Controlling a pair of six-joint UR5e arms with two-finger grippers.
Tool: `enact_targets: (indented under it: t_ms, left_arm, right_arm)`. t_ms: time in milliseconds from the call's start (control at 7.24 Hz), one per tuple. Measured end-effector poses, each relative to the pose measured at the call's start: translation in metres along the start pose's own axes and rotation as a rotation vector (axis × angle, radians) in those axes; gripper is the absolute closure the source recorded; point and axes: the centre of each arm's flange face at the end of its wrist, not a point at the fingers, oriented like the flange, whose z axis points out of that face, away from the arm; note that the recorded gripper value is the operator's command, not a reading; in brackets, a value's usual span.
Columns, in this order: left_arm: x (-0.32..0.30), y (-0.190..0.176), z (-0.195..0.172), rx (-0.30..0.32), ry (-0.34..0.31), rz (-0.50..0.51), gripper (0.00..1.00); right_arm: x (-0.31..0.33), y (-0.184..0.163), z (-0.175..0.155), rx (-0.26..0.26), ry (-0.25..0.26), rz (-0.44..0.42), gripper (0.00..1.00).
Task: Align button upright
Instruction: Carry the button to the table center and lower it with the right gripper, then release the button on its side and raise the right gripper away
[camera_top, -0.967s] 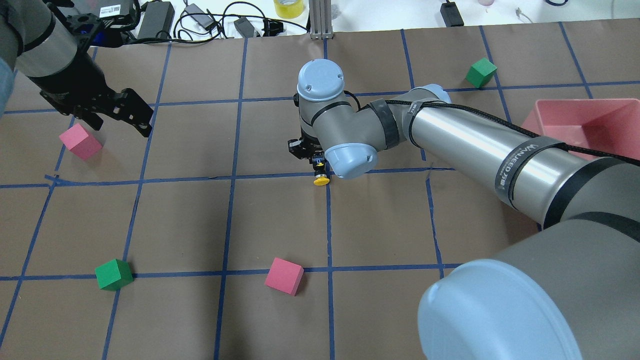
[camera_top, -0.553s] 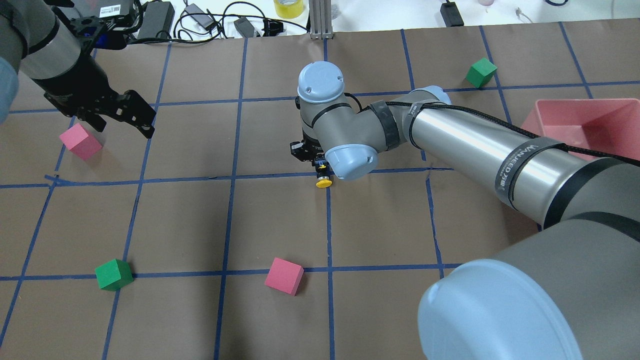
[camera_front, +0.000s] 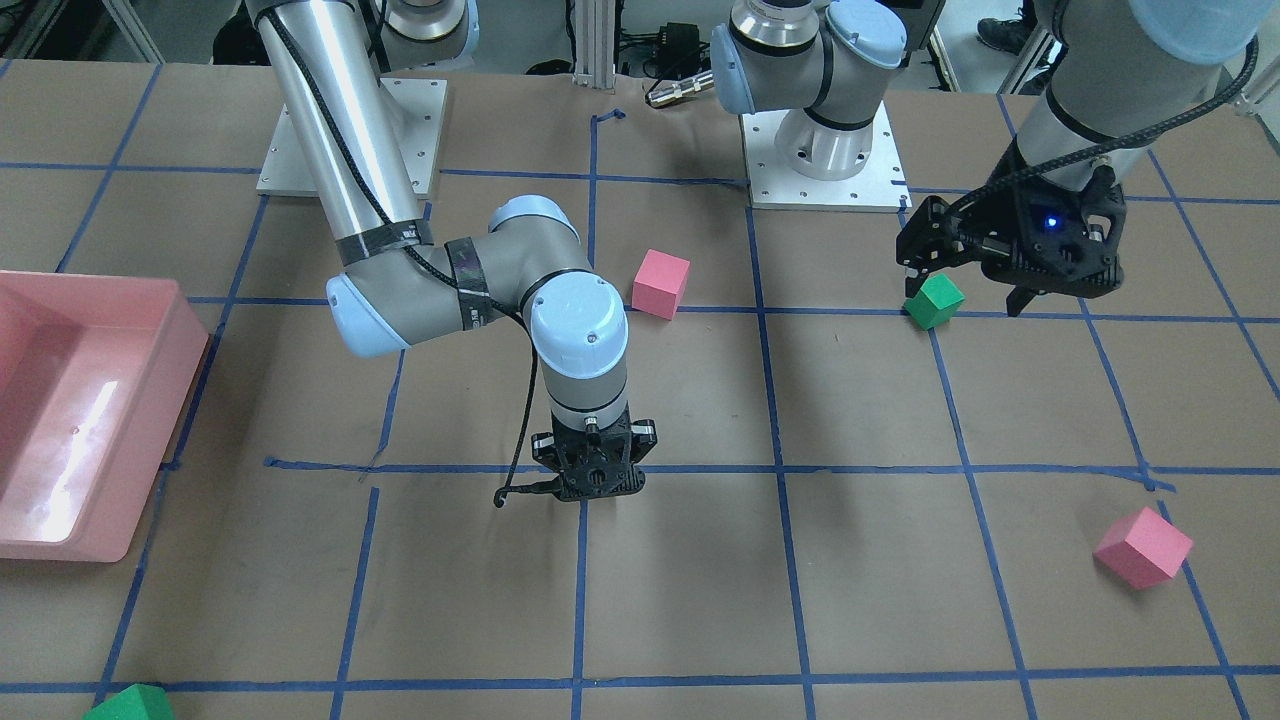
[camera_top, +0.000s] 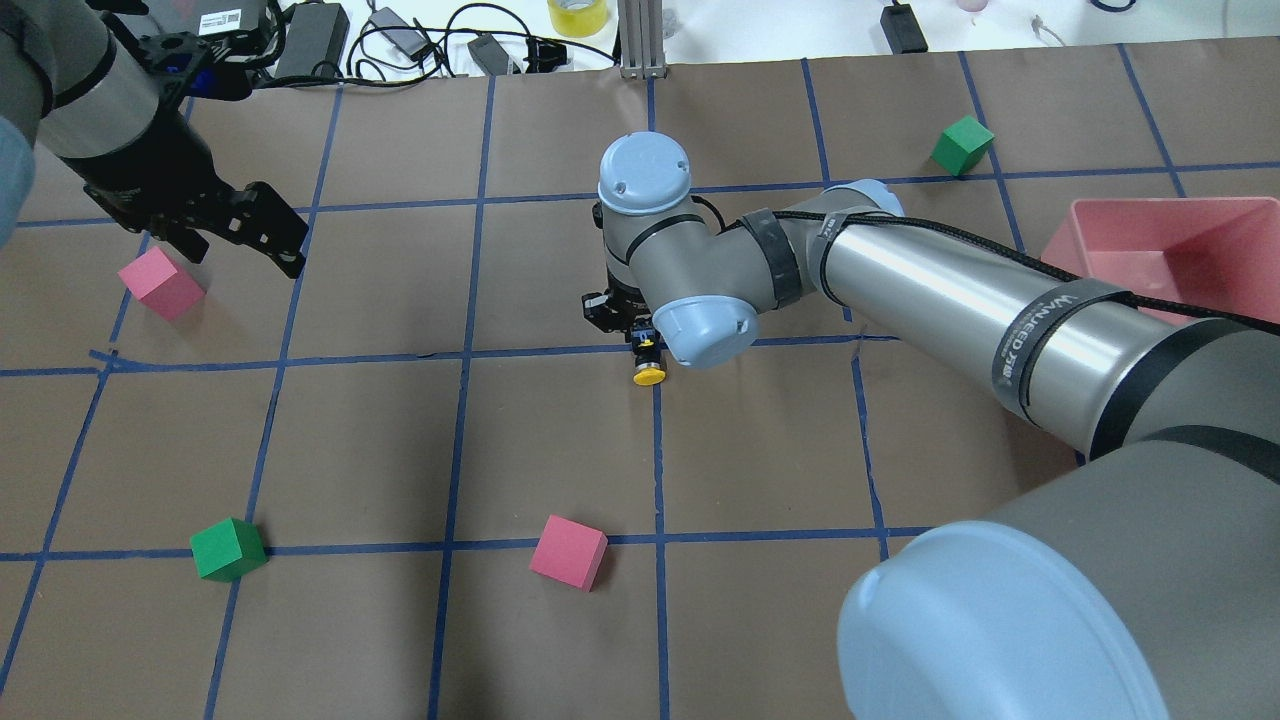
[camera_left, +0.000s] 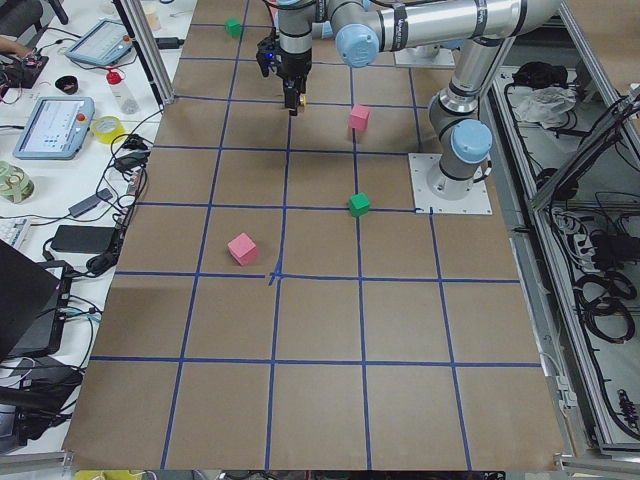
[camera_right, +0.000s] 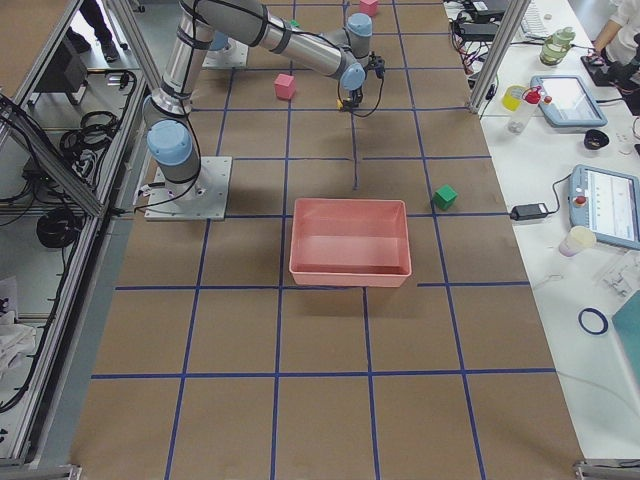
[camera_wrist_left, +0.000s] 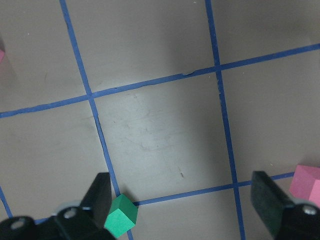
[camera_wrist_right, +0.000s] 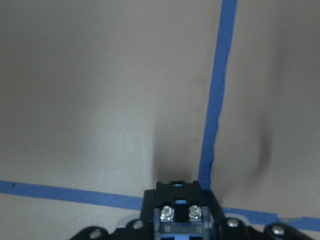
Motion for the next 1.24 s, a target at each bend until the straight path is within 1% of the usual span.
enact_targets:
  t_ms: [138,276,414,553,691,829,967,1243]
  left_arm:
    - [0.001,-0.001,0.0,0.0,0.001,0.002,0.0]
    - [0.002,-0.001,0.0,0.0,0.001,0.005,0.0]
    - [0.003,-0.002,0.001,0.0,0.001,0.008,0.0]
    - [0.003,-0.002,0.002,-0.001,0.001,0.01,0.0]
    - [0.003,-0.002,0.002,-0.001,0.002,0.01,0.0]
    - [0.003,-0.002,0.002,0.0,0.002,0.01,0.0]
    - [0.003,-0.002,0.001,0.0,0.001,0.009,0.0]
    - [0.003,-0.002,0.001,0.001,0.0,0.008,0.0]
  right_arm:
    - [0.0,0.001,0.0,-0.002,0.0,0.001,0.2]
    - [0.0,0.001,0.001,-0.003,0.0,0.001,0.04]
    - [0.001,0.003,0.001,-0.005,0.0,0.001,0.0]
    - [0.001,0.003,-0.006,0.005,0.0,-0.003,0.0]
    - [0.003,0.002,-0.029,0.031,0.0,-0.01,0.0]
    - [0.01,0.002,-0.063,0.048,0.002,-0.015,0.0]
    - [0.027,0.0,-0.102,0.043,0.011,-0.018,0.0]
    - [0.101,0.0,-0.197,-0.003,0.042,-0.022,0.0]
